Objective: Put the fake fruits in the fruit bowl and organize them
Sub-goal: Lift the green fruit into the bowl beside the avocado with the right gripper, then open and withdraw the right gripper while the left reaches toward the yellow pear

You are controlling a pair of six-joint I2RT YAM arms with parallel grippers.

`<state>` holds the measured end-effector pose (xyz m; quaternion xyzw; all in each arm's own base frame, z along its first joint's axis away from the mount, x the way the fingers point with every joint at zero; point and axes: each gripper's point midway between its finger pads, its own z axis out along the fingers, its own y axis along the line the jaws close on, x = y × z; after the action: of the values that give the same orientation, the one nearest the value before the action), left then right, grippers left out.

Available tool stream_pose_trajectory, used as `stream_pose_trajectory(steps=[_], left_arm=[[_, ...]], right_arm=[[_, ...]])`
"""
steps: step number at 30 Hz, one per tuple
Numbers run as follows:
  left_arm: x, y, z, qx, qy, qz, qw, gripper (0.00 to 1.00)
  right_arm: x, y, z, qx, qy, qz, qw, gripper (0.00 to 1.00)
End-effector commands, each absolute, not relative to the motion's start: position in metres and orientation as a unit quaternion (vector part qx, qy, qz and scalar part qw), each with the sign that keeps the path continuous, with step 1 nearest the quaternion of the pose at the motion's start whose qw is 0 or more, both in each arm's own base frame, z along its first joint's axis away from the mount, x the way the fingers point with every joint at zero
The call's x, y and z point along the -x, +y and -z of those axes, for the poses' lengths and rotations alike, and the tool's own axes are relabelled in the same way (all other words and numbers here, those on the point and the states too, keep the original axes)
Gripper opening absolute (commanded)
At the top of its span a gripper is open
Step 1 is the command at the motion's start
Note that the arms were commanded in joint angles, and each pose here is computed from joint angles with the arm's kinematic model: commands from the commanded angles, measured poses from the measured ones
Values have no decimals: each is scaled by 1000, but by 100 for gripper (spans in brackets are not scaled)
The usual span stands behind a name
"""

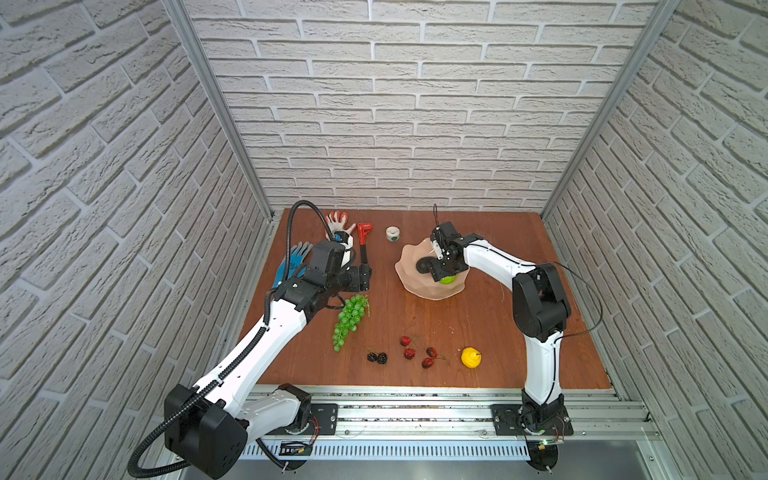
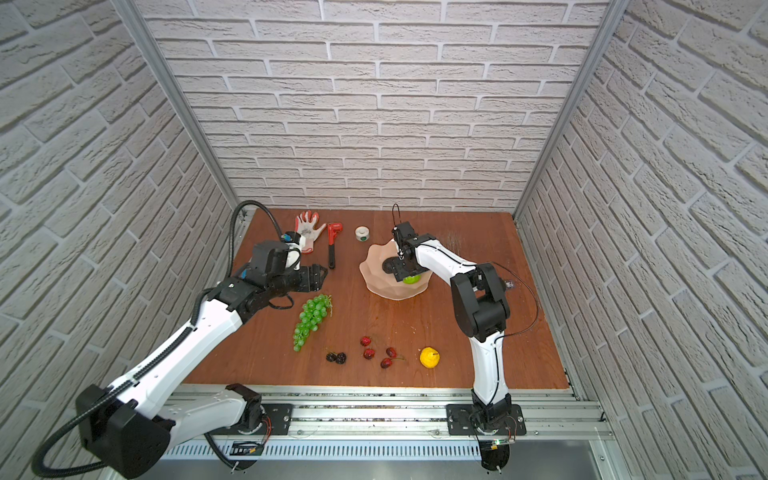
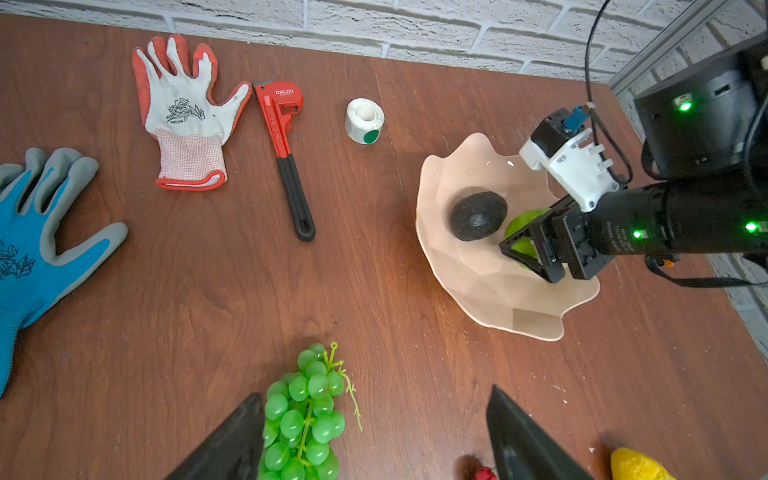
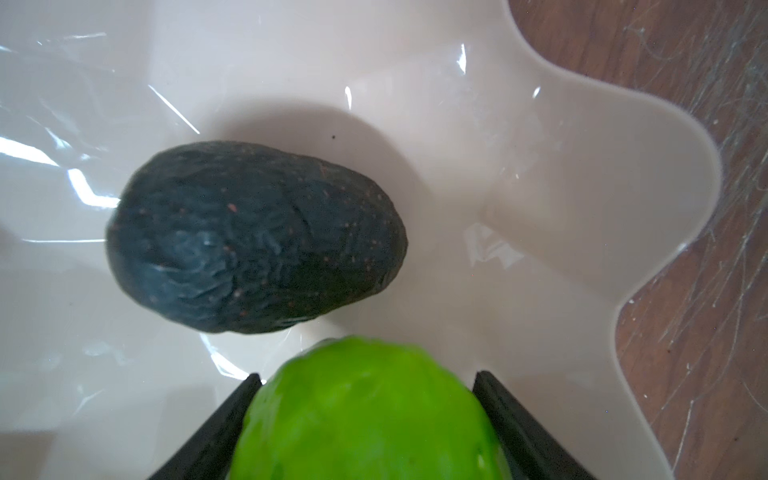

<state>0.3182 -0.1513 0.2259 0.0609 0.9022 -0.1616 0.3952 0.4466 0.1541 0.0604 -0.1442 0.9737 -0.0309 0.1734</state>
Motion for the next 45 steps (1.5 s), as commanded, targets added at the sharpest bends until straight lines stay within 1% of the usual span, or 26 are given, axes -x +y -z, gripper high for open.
stream_pose_trajectory(steps=[1, 15, 23, 27, 30, 32, 33, 34, 42, 44, 45], left_arm=[[-320, -146, -231, -53, 900, 157, 404, 83], [-320, -146, -234, -57, 899, 154, 406, 83], [-321, -146, -233, -58, 901, 153, 403, 83], [-319, -147, -232, -60, 903, 155, 396, 87], [-317, -151, -230, -65, 905, 163, 387, 87], [-316, -153, -228, -67, 907, 167, 381, 88], [-316, -154, -227, -68, 908, 170, 377, 88], [-315, -156, -226, -69, 909, 173, 372, 88], [-312, -164, -218, -70, 919, 190, 339, 88], [-310, -168, -217, -76, 923, 194, 324, 87], [-309, -170, -217, -80, 924, 198, 317, 86]], right_arm=[[-461, 155, -70, 144, 969, 34, 198, 56], [-471, 152, -55, 150, 970, 49, 183, 60], [-469, 152, -53, 149, 971, 47, 183, 73], [-470, 152, -59, 153, 969, 46, 190, 82], [-471, 154, -70, 158, 966, 43, 199, 86], [-471, 155, -78, 160, 964, 39, 208, 92], [-471, 155, -83, 160, 963, 38, 212, 98], [-471, 156, -88, 161, 962, 35, 216, 100], [-468, 160, -118, 165, 956, 21, 240, 100], [-466, 162, -127, 165, 955, 15, 247, 99], [-463, 164, -141, 165, 952, 7, 258, 99]])
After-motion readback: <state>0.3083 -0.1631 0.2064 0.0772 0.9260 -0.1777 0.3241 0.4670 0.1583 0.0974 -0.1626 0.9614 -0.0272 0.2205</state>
